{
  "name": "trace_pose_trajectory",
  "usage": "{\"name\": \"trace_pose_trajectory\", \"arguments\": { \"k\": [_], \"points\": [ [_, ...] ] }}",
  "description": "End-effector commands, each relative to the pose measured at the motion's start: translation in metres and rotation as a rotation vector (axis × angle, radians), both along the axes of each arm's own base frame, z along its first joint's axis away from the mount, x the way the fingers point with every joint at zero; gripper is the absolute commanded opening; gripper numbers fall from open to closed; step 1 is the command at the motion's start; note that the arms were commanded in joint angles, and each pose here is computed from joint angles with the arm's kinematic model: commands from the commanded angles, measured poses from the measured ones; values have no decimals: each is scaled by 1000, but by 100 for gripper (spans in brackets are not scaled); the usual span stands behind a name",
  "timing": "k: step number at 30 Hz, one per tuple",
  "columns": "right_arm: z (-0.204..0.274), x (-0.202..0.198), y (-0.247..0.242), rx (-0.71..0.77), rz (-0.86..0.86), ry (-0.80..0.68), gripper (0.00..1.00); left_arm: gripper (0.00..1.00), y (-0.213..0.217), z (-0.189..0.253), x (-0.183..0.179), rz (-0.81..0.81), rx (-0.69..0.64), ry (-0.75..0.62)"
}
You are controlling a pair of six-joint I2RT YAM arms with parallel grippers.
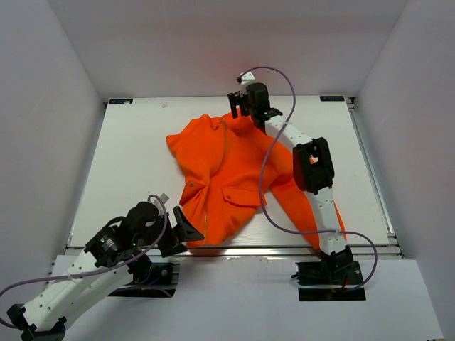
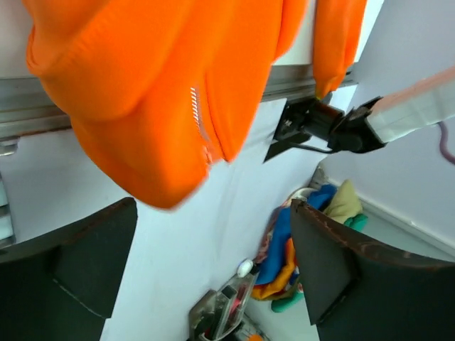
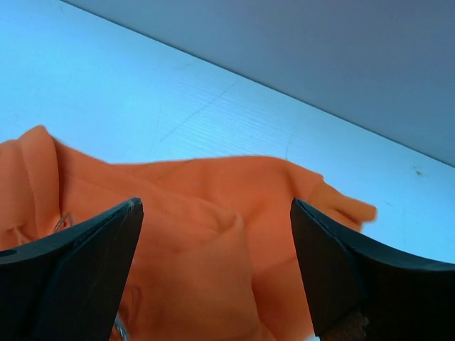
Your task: Zip up the jacket
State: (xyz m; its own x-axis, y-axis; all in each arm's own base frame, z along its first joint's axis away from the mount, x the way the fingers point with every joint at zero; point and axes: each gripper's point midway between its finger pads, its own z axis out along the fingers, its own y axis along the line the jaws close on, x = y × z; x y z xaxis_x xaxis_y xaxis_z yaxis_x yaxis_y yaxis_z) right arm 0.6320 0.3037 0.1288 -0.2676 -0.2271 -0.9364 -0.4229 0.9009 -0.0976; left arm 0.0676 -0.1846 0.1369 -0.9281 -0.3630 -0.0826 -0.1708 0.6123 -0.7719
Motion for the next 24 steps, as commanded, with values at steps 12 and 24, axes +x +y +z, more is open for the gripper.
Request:
{"name": "trace_pose_trajectory", "arguments": {
  "k": [12,24],
  "points": [
    [186,-133,-132,256,-350,48,89,98,39,75,110,328,352,-385],
    [115,-285,-231,354,-507,175,89,98,55,168,222,378,660,-584]
  ]
}}
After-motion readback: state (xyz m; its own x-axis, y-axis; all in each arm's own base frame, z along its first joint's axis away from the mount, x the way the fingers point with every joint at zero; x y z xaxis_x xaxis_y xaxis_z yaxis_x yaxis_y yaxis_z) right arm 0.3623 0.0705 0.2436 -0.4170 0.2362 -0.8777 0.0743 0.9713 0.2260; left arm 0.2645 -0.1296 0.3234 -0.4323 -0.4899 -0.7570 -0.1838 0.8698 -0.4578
